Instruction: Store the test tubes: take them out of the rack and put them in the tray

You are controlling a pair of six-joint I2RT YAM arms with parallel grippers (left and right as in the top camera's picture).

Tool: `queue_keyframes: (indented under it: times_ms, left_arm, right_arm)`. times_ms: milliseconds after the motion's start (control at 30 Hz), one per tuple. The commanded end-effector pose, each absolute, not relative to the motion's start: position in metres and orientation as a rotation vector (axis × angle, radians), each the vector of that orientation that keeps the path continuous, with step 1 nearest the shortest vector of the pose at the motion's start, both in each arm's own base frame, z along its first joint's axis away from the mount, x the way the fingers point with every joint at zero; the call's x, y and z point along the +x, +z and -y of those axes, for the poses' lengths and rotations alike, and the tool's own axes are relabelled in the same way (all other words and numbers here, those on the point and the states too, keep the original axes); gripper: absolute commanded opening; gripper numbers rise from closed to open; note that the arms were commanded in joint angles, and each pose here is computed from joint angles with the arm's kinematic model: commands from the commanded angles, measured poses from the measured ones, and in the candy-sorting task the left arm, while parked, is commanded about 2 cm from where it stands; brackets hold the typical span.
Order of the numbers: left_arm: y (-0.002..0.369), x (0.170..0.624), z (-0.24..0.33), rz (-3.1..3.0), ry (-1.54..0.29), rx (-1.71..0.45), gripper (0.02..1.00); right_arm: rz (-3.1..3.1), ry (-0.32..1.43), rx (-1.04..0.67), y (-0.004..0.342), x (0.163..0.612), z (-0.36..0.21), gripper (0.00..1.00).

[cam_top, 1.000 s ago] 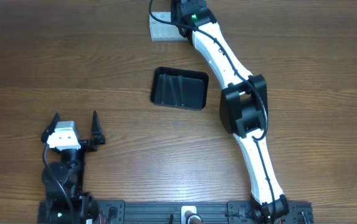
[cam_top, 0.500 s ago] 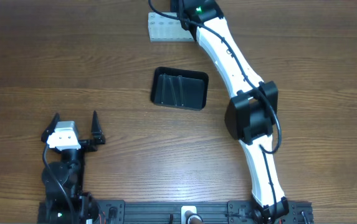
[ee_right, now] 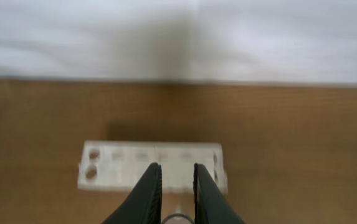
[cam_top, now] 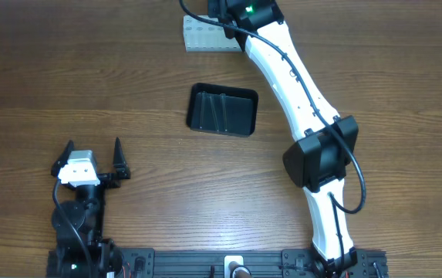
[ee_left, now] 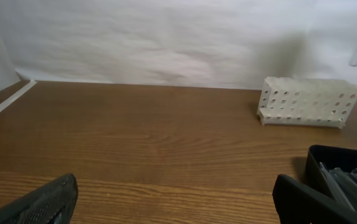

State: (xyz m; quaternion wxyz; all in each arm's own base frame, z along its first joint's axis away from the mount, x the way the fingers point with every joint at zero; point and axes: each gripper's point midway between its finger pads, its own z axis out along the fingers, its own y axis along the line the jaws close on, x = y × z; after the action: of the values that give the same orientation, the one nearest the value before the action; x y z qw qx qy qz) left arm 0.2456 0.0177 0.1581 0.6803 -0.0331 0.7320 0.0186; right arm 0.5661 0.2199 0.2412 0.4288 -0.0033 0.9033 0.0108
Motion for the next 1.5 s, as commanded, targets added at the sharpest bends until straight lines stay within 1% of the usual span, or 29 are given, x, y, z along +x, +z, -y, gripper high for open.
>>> queue_keyframes:
  times_ms: [33,100,300,467,633,933,1267,1500]
  left_arm:
    - [0.157,0.246,-0.016,-1.643,0.045,-0.056,0.998]
    - [0.157,0.246,-0.016,-1.643,0.045,-0.056,0.998]
    - [0.157,0.246,-0.016,-1.643,0.045,-0.056,0.998]
    - [0.157,0.246,-0.016,-1.643,0.045,-0.056,0.998]
    - [0.157,0.246,-0.016,-1.643,0.045,-0.056,0.998]
    - [0.157,0.246,-0.016,-1.643,0.045,-0.056,0.998]
    - [0.157,0.246,-0.016,-1.643,0.045,-0.056,0.998]
    - [0.157,0.246,-0.016,-1.643,0.045,-0.056,0.998]
  right_arm:
    - [-2.303,0.079,0.023,0.258,0.539,-0.223,0.130]
    - [-2.373,0.096,0.007,0.247,0.525,-0.226,0.132]
    - [-2.582,0.148,0.045,0.218,0.483,-0.233,0.112]
    - [-2.718,0.134,0.112,0.202,0.453,-0.228,0.134]
    - [-2.818,0.142,0.134,0.193,0.432,-0.226,0.128]
    - [-2.890,0.075,0.174,0.178,0.424,-0.208,0.130]
    - [-2.942,0.026,0.193,0.142,0.422,-0.200,0.126]
    - [-2.949,0.020,0.194,0.124,0.424,-0.201,0.130]
